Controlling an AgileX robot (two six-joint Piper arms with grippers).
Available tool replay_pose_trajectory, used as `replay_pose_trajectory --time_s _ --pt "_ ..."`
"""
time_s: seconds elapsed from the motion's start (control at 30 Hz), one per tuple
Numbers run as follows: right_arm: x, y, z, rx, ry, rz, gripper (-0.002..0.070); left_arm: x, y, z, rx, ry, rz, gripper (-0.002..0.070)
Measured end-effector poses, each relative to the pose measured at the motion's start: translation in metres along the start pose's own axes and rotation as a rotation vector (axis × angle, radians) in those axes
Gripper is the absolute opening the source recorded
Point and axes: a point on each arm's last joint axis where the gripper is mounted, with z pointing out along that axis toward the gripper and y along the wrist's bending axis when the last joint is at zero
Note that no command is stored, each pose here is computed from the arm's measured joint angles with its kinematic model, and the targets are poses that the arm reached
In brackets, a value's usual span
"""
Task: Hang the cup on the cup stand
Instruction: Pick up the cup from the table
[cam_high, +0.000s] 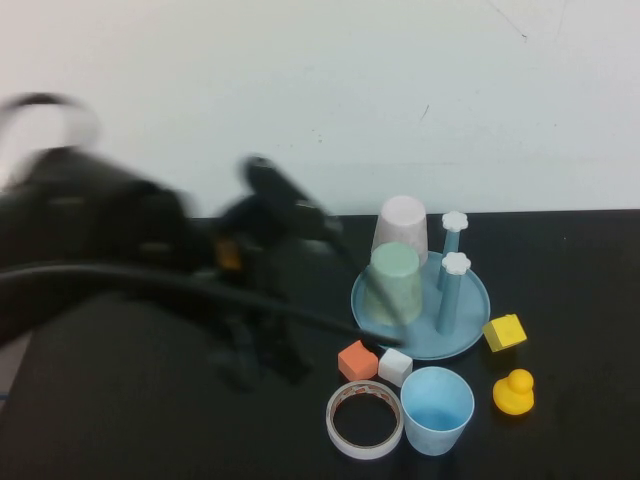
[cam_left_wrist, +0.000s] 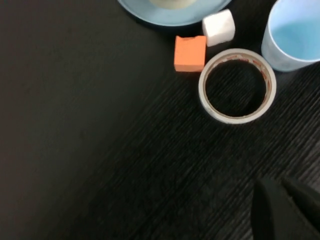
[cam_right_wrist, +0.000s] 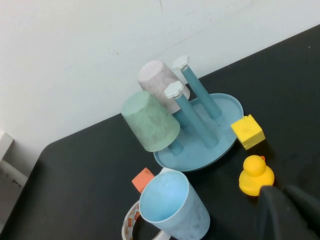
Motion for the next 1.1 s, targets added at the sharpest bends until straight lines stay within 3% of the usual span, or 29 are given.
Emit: replay_pose_trajectory --time_s 0.2,0.43,0.53,0.63,0.73,0.8,0.93,1.1 --pt "0.0 0.0 0.0 0.0 0.0 -0.006 -0.0001 -0.042 -0.034 0.053 0.011 0.112 0.123 -0.0001" --pt "0.0 0.0 0.0 -0.001 0.001 -0.005 -0.0001 -0.072 -0.059 0.113 0.041 0.21 0.16 0.0011" --pt "0.0 0.0 0.0 -0.001 0.002 -0.005 -0.0001 -0.079 -0.064 0.136 0.073 0.252 0.119 0.0104" --pt "0.0 0.0 0.0 -0.002 0.002 -0.007 -0.0001 -0.083 -0.069 0.157 0.109 0.282 0.048 0.0283" --pt "0.0 0.0 0.0 -0.004 0.002 -0.009 -0.0001 -0.086 -0.07 0.178 0.086 0.301 -0.037 0.0472" --pt "0.0 0.001 0.0 -0.006 0.002 -0.012 -0.0001 -0.085 -0.069 0.191 0.056 0.313 -0.088 0.0535" --pt "0.0 0.001 0.0 -0.007 0.002 -0.016 -0.0001 -0.078 -0.066 0.216 0.037 0.351 -0.17 0.0559" --pt "0.0 0.001 0.0 -0.008 0.002 -0.016 -0.0001 -0.065 -0.056 0.242 0.099 0.399 -0.304 0.0512"
